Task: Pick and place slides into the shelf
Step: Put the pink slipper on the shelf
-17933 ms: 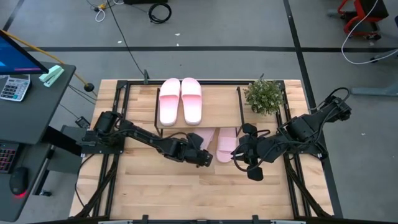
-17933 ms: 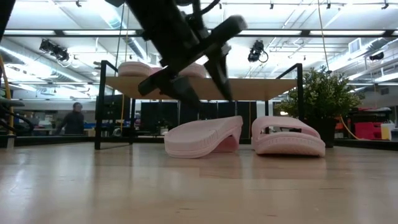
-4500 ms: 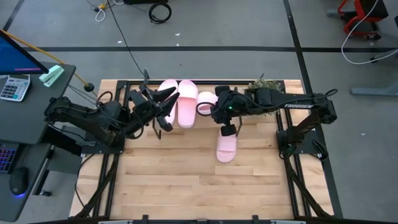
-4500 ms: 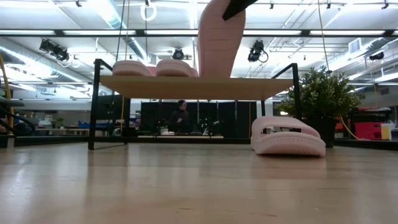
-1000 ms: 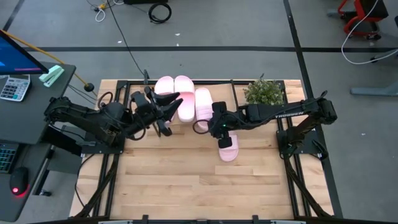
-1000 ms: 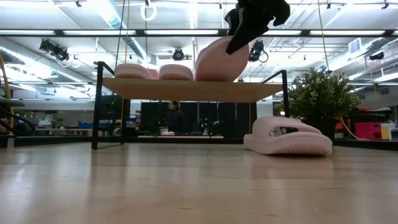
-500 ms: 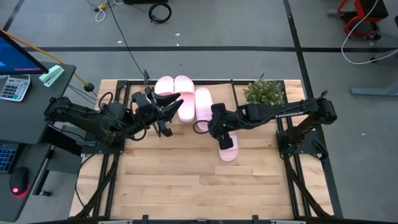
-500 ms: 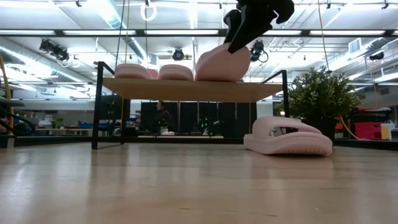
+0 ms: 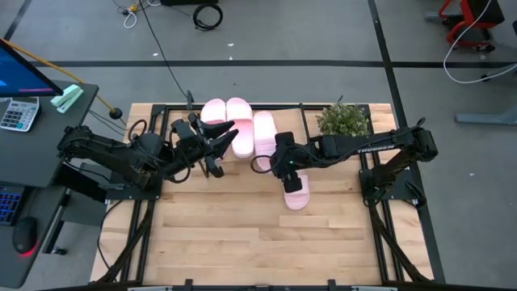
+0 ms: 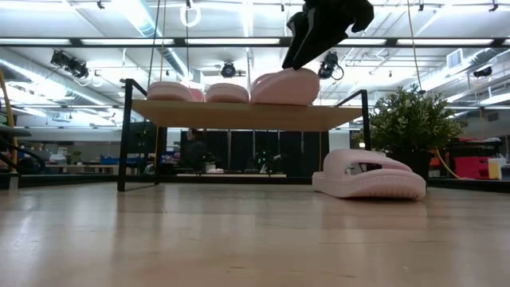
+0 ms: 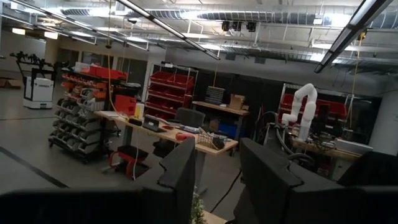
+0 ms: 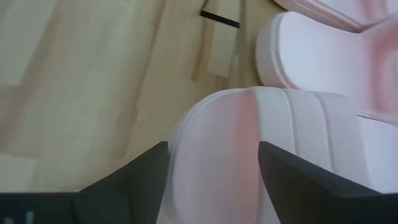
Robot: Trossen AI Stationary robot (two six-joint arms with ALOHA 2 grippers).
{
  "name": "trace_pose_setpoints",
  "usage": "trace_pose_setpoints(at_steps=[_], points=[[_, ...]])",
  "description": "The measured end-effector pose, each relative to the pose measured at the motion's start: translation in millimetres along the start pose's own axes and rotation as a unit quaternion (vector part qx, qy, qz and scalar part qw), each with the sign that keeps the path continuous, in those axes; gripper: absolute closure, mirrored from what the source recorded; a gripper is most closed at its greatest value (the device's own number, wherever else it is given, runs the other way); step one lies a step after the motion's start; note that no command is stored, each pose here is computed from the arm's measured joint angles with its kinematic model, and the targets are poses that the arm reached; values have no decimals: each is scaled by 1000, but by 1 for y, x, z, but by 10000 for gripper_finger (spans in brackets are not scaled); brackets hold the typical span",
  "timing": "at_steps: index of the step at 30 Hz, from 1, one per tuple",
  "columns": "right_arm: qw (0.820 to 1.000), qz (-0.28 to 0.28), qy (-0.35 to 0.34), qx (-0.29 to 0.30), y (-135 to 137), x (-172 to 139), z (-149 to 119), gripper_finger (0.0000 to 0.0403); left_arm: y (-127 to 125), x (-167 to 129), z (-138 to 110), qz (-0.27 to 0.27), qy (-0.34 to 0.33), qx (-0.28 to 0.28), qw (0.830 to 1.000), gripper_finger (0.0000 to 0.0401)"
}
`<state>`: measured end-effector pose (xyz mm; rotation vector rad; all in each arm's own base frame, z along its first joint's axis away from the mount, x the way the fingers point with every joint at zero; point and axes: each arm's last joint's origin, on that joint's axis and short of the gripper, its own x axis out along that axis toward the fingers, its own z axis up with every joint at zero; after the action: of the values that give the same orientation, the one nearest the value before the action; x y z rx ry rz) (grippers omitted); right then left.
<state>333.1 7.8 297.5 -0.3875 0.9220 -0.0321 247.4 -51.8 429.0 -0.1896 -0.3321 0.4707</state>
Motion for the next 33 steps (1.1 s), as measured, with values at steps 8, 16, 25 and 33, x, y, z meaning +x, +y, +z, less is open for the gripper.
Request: trace_pose_setpoints(at_steps=[8, 16, 25, 33], points=[[1000, -5, 2, 1, 0, 0, 0, 151, 0, 0, 0, 0, 2, 1, 1000, 264], [1000, -12, 12, -2, -6, -12, 6, 151, 0, 0, -2, 0, 9, 8, 1000, 263], [1000, -21, 2, 1, -17, -39, 21, 151, 0, 0, -3, 0, 11, 10, 1000, 257], [989, 25, 129, 69, -11, -56, -7, 152, 0, 0, -6, 0, 23, 9, 1000, 260]])
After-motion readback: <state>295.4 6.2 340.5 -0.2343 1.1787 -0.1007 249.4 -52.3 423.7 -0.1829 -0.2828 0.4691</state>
